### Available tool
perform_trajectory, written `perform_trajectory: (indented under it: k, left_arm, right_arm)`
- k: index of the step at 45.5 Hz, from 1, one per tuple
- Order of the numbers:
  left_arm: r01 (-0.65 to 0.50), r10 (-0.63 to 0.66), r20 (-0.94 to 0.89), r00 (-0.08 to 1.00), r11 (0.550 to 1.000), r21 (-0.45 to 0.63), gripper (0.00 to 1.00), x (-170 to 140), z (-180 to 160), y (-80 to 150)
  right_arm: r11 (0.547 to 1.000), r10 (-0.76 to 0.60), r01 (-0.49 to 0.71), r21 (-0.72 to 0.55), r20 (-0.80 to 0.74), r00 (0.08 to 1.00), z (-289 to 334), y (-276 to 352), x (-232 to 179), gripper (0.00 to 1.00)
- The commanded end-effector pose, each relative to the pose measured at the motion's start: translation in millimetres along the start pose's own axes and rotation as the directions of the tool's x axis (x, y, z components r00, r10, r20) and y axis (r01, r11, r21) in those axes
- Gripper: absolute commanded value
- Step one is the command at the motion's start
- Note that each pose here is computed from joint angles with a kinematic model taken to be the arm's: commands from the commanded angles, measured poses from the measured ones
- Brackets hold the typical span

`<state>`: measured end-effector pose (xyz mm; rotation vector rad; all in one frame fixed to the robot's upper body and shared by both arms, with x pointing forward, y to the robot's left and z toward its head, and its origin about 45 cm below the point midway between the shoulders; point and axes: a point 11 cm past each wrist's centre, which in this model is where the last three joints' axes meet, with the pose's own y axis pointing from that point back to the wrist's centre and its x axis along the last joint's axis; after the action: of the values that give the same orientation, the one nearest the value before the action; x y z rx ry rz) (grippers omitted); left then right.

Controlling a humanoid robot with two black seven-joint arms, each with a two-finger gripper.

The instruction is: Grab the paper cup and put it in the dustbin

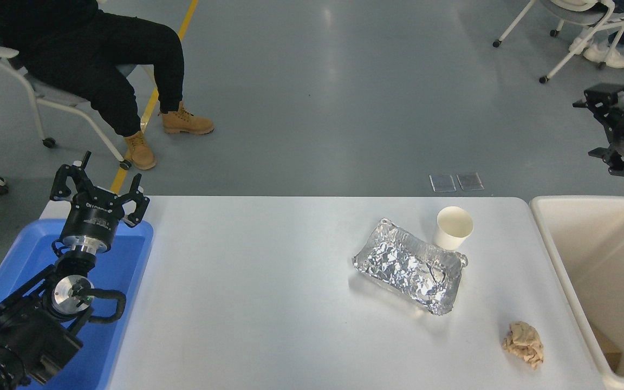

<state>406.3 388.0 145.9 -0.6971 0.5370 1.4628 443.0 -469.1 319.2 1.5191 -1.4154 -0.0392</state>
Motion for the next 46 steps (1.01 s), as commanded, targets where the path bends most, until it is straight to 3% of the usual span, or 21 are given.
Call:
perform_trajectory:
  k: [1, 8, 19, 36, 46]
  left_arm:
    - [0.000, 0.000, 0.001, 1.000, 1.000, 0.001, 0.99, 0.1, -0.2, 0.2]
    - [0.000, 0.000, 0.000, 1.000, 1.000, 0.000, 0.99, 0.1, 0.0, 0.1]
    - [0.001, -0.001, 0.000, 1.000, 1.000, 0.000, 0.99, -0.4, 0.0, -0.4]
    - [0.000, 0.000, 0.001, 1.000, 1.000, 0.001, 0.99, 0.1, -0.2, 0.2]
    - [0.000, 0.000, 0.001, 1.000, 1.000, 0.001, 0.99, 0.1, -0.2, 0.2]
  right_arm:
    - [0.997, -0.013, -0.010, -0.071, -0.318, 0.948, -25.7, 28.6, 14.2, 1.00]
    - [0.971, -0.237, 0.220, -0.089, -0.399, 0.886, -57.0, 52.1, -23.2, 1.00]
    - [0.923, -0.376, 0.366, -0.119, -0.485, 0.790, -85.1, 78.6, -68.7, 1.00]
    - [0.831, -0.522, 0.522, -0.195, -0.598, 0.608, -117.1, 123.0, -124.4, 1.00]
    - [0.797, -0.566, 0.559, -0.231, -0.612, 0.553, -118.4, 130.4, -138.1, 1.00]
